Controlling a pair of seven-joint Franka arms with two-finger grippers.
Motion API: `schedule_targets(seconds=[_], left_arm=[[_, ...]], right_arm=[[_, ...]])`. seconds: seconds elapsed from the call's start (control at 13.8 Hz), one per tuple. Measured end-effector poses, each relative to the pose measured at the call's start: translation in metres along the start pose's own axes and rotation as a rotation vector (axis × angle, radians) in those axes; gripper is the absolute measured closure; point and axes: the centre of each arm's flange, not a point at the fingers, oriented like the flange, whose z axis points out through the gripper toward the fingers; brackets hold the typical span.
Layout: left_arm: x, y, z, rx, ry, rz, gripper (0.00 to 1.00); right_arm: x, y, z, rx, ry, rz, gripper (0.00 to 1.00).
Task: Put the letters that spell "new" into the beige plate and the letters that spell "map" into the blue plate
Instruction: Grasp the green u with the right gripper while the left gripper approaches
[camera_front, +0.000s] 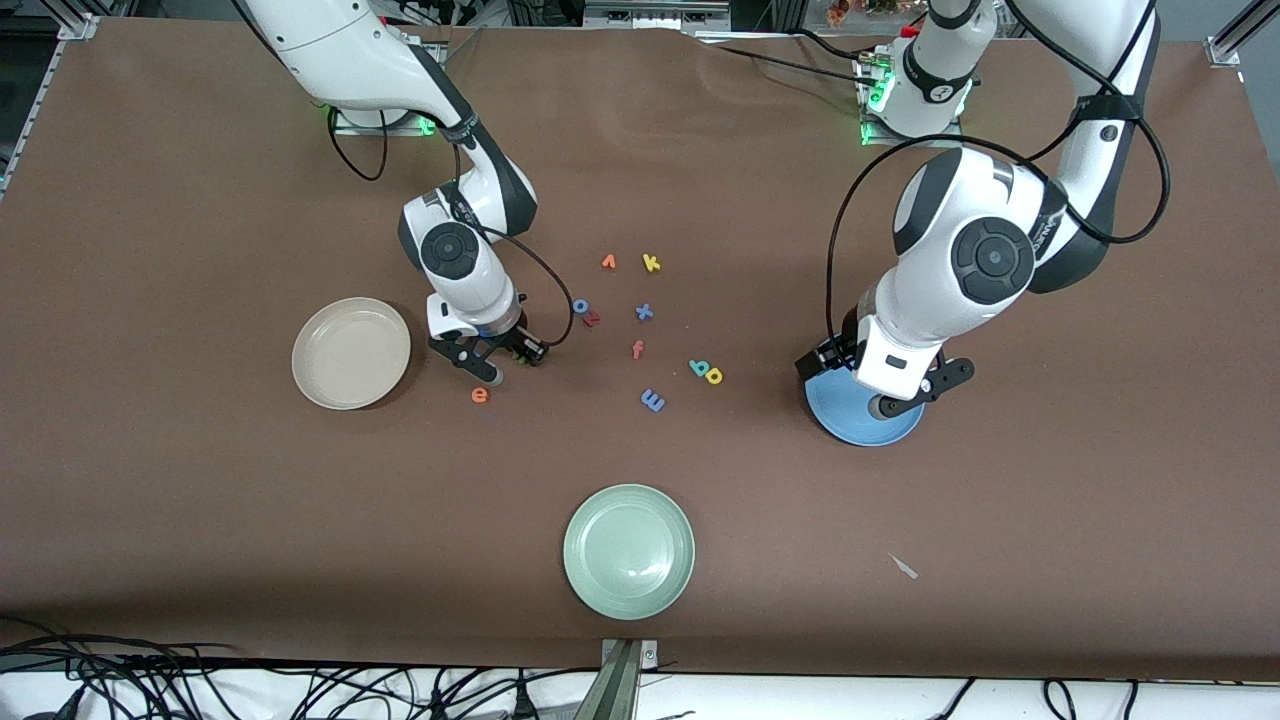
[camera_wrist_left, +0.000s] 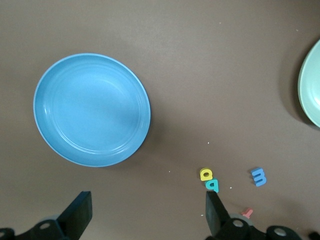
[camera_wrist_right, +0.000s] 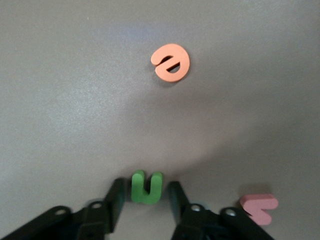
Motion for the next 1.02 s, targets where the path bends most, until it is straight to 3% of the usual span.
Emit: schedule_targets(seconds=[0.58, 1.02], left_arm=[[0.01, 0.016, 0.06, -0.014, 0.009, -0.242, 0.0], [-0.028, 0.061, 0.111, -0.053, 0.03, -0.437, 0.0]], right_arm=[[0.001, -0.001, -0.003, 0.008, 0.005, 0.001, 0.74], [0.003, -0.005, -0.006, 0.012, 0.006, 0.0, 0.74]])
